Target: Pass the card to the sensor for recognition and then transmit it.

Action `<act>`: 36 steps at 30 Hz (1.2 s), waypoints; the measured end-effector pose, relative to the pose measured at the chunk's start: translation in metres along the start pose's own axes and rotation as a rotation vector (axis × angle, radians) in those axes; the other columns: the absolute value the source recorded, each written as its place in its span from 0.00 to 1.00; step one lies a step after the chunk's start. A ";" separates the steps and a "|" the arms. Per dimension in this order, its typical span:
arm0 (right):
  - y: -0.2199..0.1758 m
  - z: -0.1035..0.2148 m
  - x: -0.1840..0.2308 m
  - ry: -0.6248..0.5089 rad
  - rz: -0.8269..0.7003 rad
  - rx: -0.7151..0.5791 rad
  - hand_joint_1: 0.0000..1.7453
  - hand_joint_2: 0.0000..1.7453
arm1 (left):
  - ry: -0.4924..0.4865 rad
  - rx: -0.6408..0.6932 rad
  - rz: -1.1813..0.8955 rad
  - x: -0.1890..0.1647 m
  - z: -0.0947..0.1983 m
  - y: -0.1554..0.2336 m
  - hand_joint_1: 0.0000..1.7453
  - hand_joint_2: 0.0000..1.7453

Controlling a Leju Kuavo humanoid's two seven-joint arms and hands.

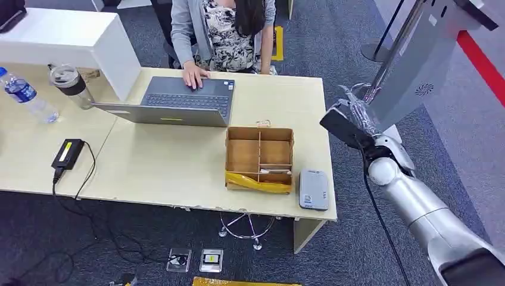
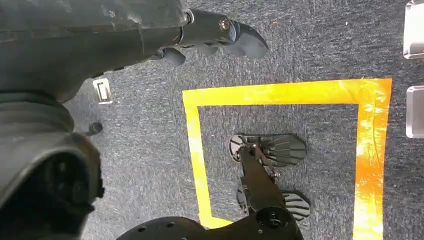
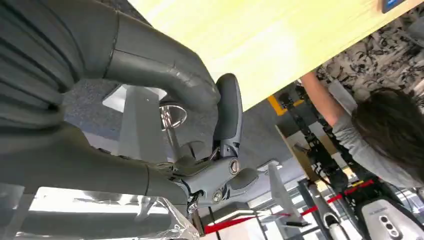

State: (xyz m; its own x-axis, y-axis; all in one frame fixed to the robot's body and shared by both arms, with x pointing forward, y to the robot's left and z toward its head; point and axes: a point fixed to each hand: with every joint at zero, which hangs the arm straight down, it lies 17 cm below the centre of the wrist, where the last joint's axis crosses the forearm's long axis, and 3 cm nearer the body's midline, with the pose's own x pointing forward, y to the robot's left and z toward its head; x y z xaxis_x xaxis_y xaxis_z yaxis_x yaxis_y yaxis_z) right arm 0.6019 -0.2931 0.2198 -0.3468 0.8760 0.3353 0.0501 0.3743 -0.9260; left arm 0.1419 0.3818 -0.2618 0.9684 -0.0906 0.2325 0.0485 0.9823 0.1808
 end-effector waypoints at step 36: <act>-0.005 0.003 0.003 -0.003 0.021 -0.013 1.00 1.00 | -0.003 0.008 -0.017 0.000 0.000 0.000 0.00 0.00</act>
State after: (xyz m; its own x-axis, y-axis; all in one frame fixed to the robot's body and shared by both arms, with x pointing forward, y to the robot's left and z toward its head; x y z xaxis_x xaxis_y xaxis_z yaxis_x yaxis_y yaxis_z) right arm 0.5982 -0.2935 0.2247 -0.3479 0.8828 0.3158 0.0695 0.3602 -0.9303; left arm 0.1422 0.3821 -0.2619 0.9667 -0.1077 0.2320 0.0628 0.9793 0.1927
